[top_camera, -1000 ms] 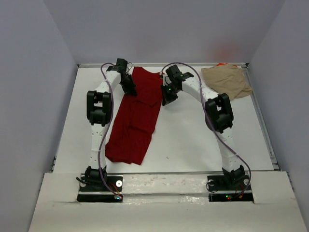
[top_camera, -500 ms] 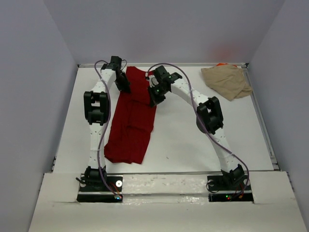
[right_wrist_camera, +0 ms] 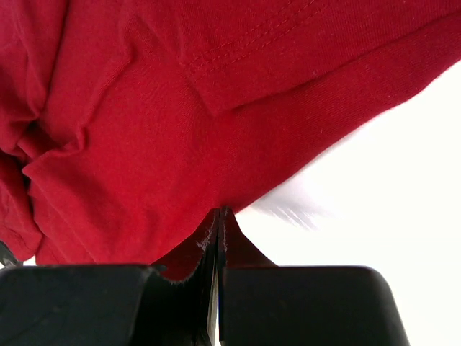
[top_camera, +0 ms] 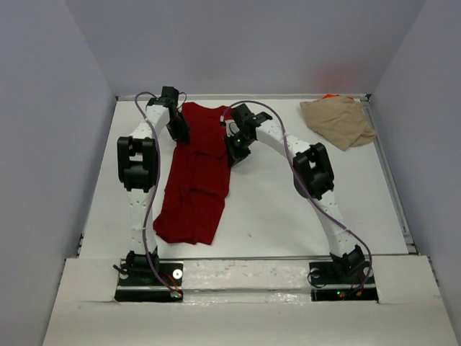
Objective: Fold and stack the t-shirts
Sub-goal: Fold the tshirt
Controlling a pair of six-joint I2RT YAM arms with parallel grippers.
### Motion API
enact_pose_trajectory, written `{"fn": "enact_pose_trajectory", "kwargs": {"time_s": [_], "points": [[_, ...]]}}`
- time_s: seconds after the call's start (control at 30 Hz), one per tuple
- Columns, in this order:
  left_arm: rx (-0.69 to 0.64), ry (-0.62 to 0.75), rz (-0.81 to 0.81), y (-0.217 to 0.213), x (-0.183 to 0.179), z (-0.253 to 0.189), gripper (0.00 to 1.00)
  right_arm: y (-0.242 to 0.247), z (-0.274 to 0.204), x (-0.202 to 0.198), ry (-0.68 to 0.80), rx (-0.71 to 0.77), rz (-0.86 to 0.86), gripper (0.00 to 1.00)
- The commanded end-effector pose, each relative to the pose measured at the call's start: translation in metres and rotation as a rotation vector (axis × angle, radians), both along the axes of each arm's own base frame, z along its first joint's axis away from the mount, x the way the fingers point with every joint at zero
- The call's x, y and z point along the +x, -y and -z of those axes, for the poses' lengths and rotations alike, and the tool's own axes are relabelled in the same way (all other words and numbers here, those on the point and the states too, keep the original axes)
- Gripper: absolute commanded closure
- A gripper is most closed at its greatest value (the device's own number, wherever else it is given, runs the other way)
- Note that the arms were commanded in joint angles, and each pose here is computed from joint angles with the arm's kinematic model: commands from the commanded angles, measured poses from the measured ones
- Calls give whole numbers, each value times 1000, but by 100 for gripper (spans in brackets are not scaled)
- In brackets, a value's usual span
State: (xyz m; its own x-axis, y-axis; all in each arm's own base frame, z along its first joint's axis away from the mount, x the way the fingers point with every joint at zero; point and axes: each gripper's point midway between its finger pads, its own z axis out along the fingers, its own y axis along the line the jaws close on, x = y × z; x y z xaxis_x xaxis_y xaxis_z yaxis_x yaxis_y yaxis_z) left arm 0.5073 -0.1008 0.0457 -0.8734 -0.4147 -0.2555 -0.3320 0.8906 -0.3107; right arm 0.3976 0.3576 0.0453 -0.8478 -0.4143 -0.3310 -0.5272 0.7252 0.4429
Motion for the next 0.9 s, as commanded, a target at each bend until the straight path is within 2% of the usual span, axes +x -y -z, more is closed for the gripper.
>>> {"fn": "enact_pose_trajectory", "kwargs": {"time_s": [0.0,0.17,0.23,0.43,0.5,0.53,0.57,0.7,0.83,0.87], "points": [[85,188,15,-6,-8,-87,100,-4,-11,8,55,24,1,100],[117,257,63,-2,-12,-116,100,1,-24,19,126,4,30,100],[122,208,70,-1,-10,-103,100,1,-30,25,155,1,37,100],[109,262,64,11,11,-112,100,-11,-63,45,269,23,28,100],[99,249,68,15,12,-106,100,-15,-71,51,288,38,25,95],[96,235,75,15,12,-102,100,-18,-72,51,284,54,17,95],[104,227,73,14,12,-99,100,-21,-70,53,281,58,22,100],[120,213,69,12,12,-86,100,-39,-61,56,258,127,-12,100],[60,200,106,23,10,-78,100,-74,-59,42,195,345,-143,100],[55,190,108,24,8,-75,100,-78,-51,44,176,355,-135,100]]}}
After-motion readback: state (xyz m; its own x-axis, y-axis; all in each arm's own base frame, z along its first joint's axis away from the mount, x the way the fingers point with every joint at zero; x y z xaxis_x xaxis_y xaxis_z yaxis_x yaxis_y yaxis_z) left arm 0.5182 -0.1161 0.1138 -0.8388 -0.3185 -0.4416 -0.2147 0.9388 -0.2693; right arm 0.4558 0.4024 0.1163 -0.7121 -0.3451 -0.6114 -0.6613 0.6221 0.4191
